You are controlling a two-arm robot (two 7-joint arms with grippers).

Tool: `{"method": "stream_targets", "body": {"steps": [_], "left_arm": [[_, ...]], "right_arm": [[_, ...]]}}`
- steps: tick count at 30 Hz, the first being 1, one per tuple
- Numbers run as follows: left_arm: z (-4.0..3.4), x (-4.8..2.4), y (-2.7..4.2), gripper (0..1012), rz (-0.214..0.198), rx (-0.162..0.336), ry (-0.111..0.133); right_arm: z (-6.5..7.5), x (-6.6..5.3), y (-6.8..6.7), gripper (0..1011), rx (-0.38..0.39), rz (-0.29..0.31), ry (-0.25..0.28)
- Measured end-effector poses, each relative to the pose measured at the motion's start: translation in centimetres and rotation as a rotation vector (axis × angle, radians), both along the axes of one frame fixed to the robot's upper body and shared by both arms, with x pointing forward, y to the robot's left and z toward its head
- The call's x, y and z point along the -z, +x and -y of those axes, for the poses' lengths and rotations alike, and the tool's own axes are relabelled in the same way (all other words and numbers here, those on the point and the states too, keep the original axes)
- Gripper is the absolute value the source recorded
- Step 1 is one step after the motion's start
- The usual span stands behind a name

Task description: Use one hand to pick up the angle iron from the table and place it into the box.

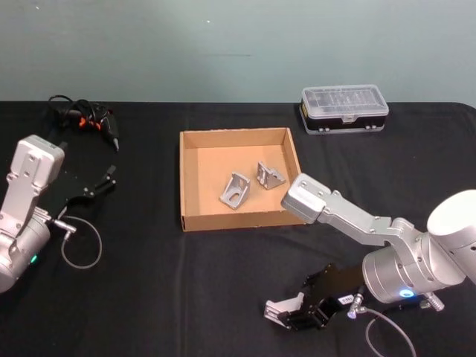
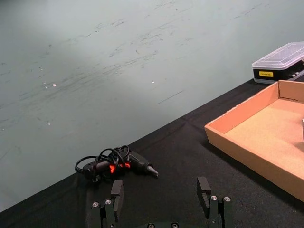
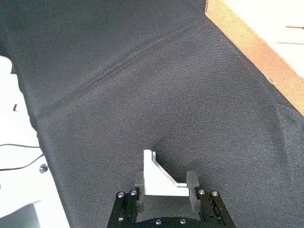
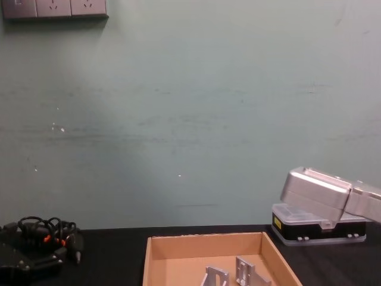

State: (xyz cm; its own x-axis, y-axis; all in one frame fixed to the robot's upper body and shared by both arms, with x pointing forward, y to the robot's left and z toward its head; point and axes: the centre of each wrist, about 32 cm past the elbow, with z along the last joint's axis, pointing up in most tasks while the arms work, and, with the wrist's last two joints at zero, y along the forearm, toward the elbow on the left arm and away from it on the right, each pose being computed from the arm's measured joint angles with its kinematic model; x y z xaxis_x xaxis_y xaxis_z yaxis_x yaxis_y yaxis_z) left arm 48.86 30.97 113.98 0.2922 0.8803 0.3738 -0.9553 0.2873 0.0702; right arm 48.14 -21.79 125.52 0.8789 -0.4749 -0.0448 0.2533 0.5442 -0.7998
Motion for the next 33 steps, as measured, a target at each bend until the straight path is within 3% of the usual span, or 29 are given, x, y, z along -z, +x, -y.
{"method": "stream_targets", "body": {"steps": [6,18,27,33], "left_arm": [[0.00,0.00,0.00,1011,0.000,0.000,0.000],[0.00,0.00,0.00,1012,0.000,0.000,0.000],[0.00,0.00,0.00,1011,0.000,0.000,0.000],[0.00,0.00,0.00,1011,0.000,0.000,0.000]], "right_arm": [[0.2,-0.5,0.1,534,0.014,0.039,0.049],[0.4,-2.3,1.5,534,0.088,0.219,0.193],[0.2,-1.9,3.6,534,0.151,0.316,0.257],[0.0,-0.9,5.3,534,0.200,0.367,0.283]]}}
